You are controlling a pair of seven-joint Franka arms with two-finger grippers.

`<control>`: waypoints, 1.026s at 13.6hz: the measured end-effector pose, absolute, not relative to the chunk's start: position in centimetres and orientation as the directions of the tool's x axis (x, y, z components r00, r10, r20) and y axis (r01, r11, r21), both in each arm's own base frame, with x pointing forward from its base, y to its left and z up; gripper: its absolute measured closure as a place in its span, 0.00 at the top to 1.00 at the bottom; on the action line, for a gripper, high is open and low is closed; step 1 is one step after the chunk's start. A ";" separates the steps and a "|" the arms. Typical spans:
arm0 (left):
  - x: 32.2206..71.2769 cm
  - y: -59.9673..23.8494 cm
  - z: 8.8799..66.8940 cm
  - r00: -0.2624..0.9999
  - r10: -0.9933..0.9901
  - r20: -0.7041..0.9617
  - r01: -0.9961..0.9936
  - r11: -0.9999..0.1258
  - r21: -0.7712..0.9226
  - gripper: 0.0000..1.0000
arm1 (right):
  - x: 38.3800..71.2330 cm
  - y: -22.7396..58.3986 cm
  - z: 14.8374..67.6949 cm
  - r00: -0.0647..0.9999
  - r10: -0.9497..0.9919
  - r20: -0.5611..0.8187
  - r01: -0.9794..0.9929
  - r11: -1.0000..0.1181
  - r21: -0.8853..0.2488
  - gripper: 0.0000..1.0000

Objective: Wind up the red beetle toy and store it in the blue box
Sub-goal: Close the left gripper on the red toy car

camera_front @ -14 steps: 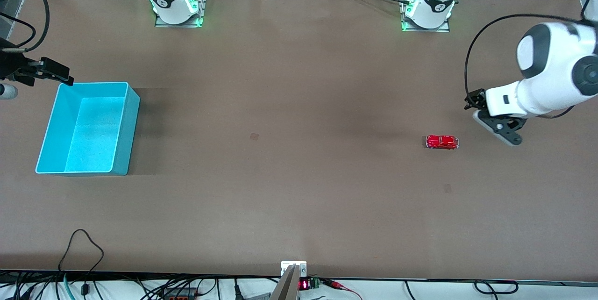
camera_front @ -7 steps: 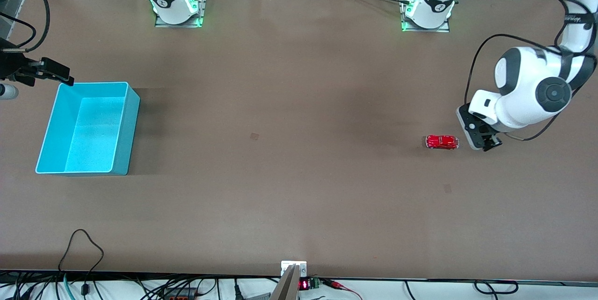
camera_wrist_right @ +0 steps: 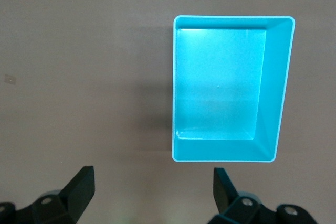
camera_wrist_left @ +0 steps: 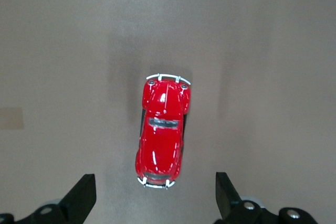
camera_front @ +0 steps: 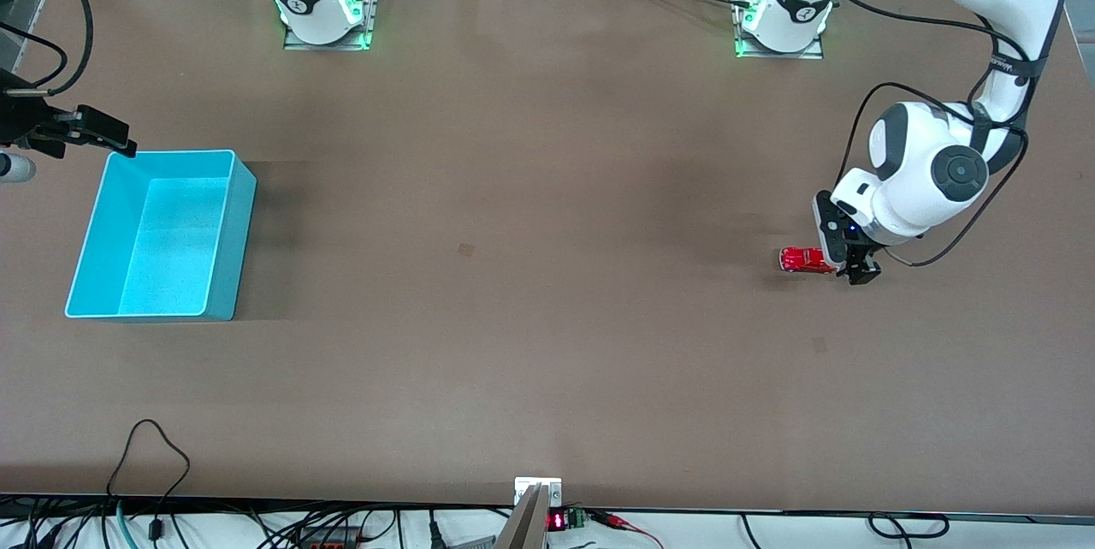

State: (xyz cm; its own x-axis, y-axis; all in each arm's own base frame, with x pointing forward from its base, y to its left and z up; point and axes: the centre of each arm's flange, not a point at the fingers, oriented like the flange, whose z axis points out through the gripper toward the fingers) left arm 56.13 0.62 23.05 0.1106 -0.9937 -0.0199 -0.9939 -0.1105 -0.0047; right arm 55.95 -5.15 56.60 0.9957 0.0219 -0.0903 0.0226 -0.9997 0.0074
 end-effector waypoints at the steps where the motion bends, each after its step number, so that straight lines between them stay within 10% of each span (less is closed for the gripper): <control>1: 56.1 0.6 22.7 0.108 -0.994 -0.017 -0.994 -0.108 -0.016 1.00 | 56.0 -5.0 56.6 0.996 0.024 -0.090 0.025 -1.000 0.007 1.00; 14: 54.6 0.0 18.5 0.092 -0.996 -0.008 -0.996 -0.092 -0.008 0.94 | 56.0 -4.9 56.6 0.996 0.026 -0.090 0.027 -1.000 0.007 1.00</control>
State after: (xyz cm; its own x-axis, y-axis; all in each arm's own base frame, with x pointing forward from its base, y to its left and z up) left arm 54.64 0.02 18.51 0.0920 -0.9957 -0.0079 -0.9957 -0.0919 -0.0078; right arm 55.97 -4.92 56.60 0.9956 0.0259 -0.0903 0.0267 -0.9996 0.0073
